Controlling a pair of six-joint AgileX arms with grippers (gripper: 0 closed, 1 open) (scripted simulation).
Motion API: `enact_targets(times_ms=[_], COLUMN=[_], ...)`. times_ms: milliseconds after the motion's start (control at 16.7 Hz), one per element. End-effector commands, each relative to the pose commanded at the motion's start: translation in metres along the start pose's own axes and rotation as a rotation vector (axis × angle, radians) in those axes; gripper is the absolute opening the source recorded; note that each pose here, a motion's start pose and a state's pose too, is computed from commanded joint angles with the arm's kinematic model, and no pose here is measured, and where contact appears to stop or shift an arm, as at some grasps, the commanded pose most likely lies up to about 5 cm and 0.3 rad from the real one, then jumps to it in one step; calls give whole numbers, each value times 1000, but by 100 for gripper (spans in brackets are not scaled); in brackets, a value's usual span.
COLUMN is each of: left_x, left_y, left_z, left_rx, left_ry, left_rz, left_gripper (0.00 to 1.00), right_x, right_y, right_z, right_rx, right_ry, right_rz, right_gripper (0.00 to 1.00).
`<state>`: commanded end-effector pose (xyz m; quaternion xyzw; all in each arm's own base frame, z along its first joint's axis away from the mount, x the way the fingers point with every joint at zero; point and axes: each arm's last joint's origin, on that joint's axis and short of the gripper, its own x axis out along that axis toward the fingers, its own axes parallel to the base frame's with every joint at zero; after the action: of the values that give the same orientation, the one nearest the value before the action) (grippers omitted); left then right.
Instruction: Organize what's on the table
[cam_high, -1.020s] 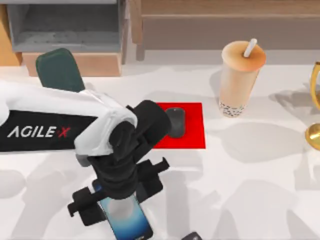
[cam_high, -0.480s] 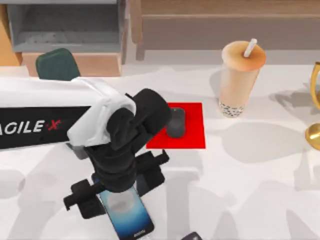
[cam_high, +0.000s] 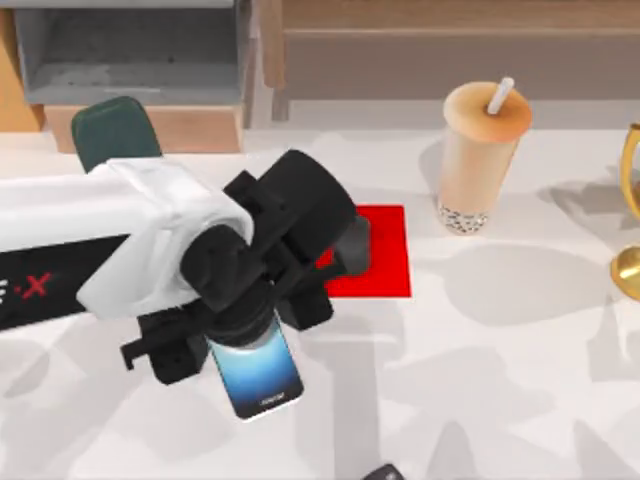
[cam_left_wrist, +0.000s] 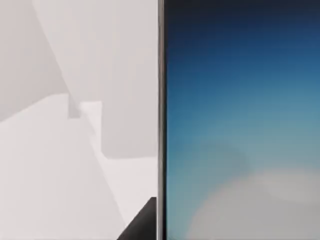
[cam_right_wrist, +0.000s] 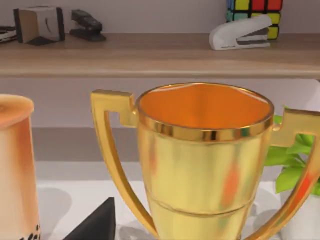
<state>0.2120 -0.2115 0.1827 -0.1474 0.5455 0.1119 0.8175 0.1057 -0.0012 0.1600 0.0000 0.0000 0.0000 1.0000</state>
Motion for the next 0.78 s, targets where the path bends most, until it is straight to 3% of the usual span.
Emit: enact_targets(times_ms=[120, 420, 600, 780], left_x=[-11, -22, -32, -33], left_y=[1, 0, -2, 2], left_z=[11, 37, 51, 60], left_rx=[-3, -3, -9, -32], left_ry=[-186, -567, -696, -738], left_rz=[0, 125, 167, 195], left_gripper=[0, 0, 0, 0], right_x=[0, 0, 0, 0], right_y=[0, 0, 0, 0], right_z=[0, 0, 0, 0], right_rx=[0, 0, 0, 0], right_ry=[0, 0, 0, 0], right_rz=[0, 0, 0, 0], right_gripper=[100, 100, 100, 100])
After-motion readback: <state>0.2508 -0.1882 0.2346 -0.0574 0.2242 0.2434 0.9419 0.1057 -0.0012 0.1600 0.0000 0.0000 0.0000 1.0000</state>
